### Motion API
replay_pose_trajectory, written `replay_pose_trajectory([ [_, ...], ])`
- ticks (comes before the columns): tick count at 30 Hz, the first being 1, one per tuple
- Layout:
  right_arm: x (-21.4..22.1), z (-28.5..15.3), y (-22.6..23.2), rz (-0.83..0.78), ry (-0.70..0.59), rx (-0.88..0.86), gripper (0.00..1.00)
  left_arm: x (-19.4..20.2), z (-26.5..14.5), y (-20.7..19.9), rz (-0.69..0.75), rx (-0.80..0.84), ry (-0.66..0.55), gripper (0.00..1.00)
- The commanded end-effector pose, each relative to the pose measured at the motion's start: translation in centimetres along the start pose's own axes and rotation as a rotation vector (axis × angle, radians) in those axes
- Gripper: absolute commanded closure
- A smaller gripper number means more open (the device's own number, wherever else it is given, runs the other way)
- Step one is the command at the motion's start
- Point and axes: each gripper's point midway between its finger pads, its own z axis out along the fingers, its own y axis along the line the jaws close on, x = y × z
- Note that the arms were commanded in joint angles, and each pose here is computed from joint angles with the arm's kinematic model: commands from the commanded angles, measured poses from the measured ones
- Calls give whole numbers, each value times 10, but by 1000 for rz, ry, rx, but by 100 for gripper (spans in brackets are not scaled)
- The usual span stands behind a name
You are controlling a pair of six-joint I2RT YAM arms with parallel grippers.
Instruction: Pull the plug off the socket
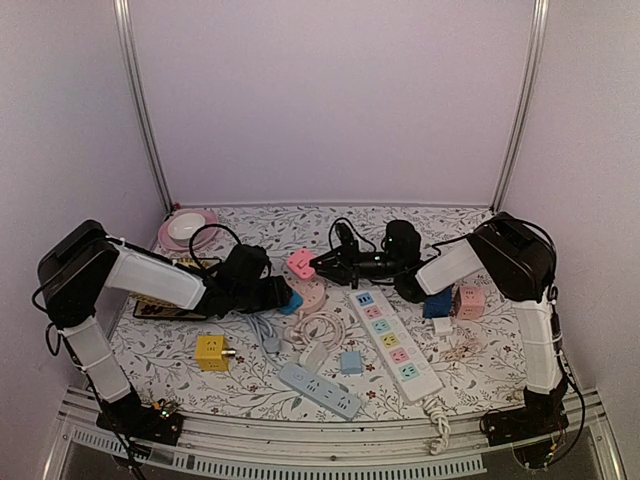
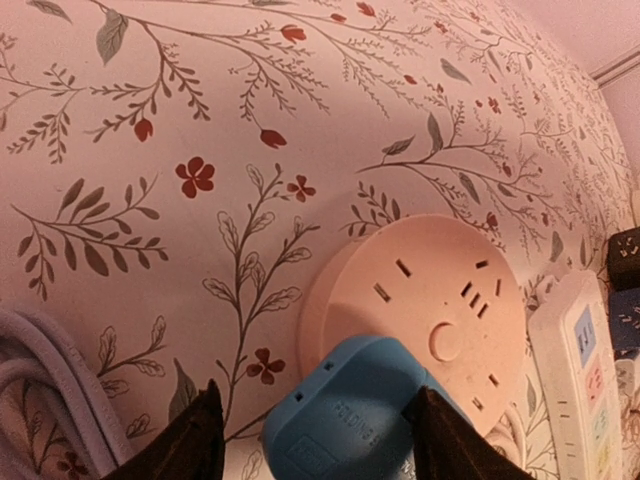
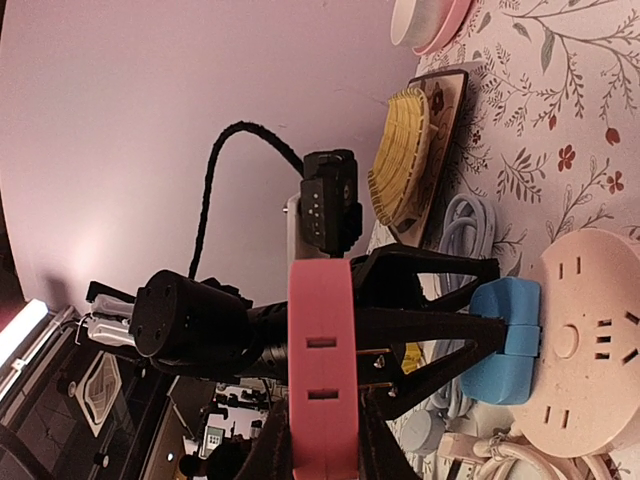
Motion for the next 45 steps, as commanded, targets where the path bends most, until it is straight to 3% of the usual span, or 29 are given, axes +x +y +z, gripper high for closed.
replay_pose_trajectory([
  [1, -11, -15, 8, -71, -53, 50, 92, 40, -3, 32, 68, -116, 144, 35],
  [8, -26, -53, -31, -126, -153, 307, 92, 13, -34, 4, 46, 11, 76, 33],
  [14, -39, -90, -64, -215, -221, 612, 85, -1, -63, -13, 3, 125, 29, 32],
  [20, -50, -113, -81, -285, -241, 794, 75, -3, -75, -20, -52, 193, 10, 31],
  [35, -51, -129, -63, -366, -258, 915, 50, 26, -56, -5, -250, 235, 62, 31],
  [45, -36, -98, -36, -451, -220, 909, 48, 27, -44, -14, -313, 296, 70, 33],
])
